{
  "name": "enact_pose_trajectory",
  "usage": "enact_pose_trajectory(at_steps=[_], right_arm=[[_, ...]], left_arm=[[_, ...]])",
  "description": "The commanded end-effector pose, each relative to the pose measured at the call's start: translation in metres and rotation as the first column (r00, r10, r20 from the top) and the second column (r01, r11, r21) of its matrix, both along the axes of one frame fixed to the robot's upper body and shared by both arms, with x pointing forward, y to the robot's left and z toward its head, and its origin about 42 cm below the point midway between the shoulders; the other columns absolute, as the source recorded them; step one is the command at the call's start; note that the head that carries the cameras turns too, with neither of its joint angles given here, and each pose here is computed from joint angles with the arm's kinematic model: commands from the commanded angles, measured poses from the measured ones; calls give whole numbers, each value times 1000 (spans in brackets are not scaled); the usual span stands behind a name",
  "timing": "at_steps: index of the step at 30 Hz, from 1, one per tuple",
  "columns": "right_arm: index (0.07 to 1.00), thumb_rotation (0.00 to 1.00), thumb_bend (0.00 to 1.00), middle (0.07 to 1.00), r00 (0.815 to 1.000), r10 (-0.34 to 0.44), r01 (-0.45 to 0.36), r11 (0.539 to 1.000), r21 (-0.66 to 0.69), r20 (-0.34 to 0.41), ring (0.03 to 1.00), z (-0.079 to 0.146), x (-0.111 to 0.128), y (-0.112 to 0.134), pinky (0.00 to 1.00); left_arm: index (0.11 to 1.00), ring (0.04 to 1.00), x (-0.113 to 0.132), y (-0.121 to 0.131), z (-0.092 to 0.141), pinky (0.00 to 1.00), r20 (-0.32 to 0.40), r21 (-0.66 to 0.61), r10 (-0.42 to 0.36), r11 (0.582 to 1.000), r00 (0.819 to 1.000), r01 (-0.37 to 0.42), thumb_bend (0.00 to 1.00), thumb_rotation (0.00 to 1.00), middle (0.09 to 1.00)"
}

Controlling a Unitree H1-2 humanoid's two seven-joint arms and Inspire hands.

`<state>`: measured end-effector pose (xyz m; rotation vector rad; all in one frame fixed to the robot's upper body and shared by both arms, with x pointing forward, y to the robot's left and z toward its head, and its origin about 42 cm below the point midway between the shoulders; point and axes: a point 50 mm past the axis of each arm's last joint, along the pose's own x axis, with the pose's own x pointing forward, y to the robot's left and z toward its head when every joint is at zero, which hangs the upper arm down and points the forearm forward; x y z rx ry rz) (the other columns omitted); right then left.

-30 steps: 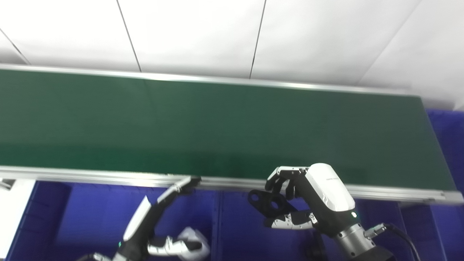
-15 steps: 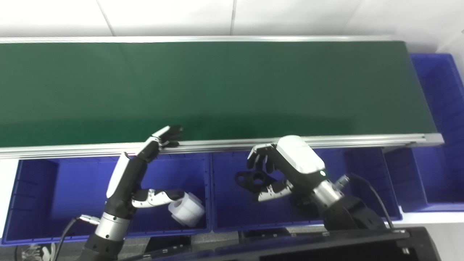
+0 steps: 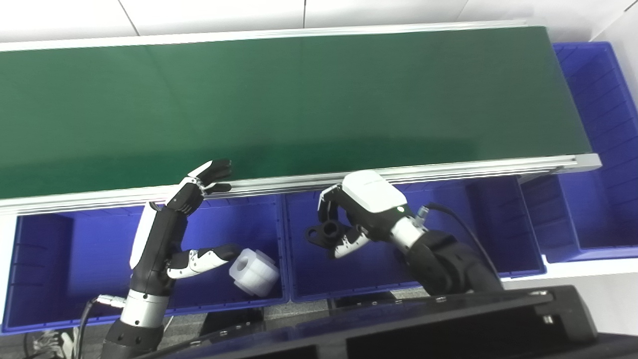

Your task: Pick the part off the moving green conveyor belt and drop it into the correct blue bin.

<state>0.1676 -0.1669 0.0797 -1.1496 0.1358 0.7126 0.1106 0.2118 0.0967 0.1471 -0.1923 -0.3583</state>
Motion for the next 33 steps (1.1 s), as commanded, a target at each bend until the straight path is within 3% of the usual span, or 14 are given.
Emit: enact_pose_trajectory(at_steps=[1, 3, 4, 6, 9, 12, 16, 23, 28, 30, 33], right_arm=[[495, 76, 512, 481, 999, -31, 31, 999, -31, -14, 366, 5, 0, -1, 288], [714, 435, 544, 537, 998, -38, 36, 998, -56, -46, 460, 8, -1, -3, 371], [765, 576, 577, 685, 997, -43, 40, 998, -58, -58, 632, 10, -2, -4, 524], [784, 633, 591, 751, 995, -49, 45, 998, -53, -83, 708, 14, -4, -7, 596], [855, 767, 654, 873, 992, -49, 46, 999, -24, -118, 854, 20, -8, -11, 806], [875, 783, 694, 898, 991, -44, 45, 999, 5, -124, 886, 27, -15, -15, 846], [875, 763, 716, 893, 995, -43, 47, 997, 53, -90, 888, 38, -26, -22, 814], [821, 617, 718, 845, 993, -117, 115, 969, 217, -4, 833, 59, -50, -36, 723], [886, 543, 670, 848, 976, -209, 215, 866, 452, -63, 795, 56, -67, -34, 671], [897, 501, 654, 859, 967, -238, 249, 797, 550, -93, 795, 47, -75, -30, 683], [884, 541, 638, 861, 960, -264, 266, 751, 604, -94, 811, 30, -82, -25, 723]], left_arm=[[822, 809, -2, -1, 7, 718, 35, -13, -14, 1000, 999, 15, 604, 567, 841], [826, 814, -3, -1, 6, 719, 28, -4, -14, 1000, 1000, 14, 610, 584, 845], [825, 816, -3, -2, 5, 722, 21, -4, -13, 1000, 1000, 13, 621, 587, 845], [824, 817, -4, -2, 4, 723, 10, -6, -12, 1000, 1000, 12, 625, 586, 846], [830, 830, -6, -3, 0, 741, 2, -9, -22, 1000, 1000, 22, 638, 601, 853], [839, 838, -7, -2, -2, 757, 3, 3, -39, 999, 999, 39, 625, 618, 861], [842, 838, -6, -2, -5, 763, -8, 4, -56, 998, 998, 56, 619, 618, 862], [832, 819, -4, -7, -15, 734, -29, 19, -62, 998, 998, 63, 621, 605, 852], [828, 810, -5, -12, -22, 736, -36, 47, -58, 997, 998, 60, 640, 580, 841], [829, 816, -8, -14, -24, 748, -40, 53, -56, 997, 998, 59, 650, 581, 842], [829, 820, -13, -16, -26, 751, -48, 62, -49, 997, 998, 52, 669, 578, 845]])
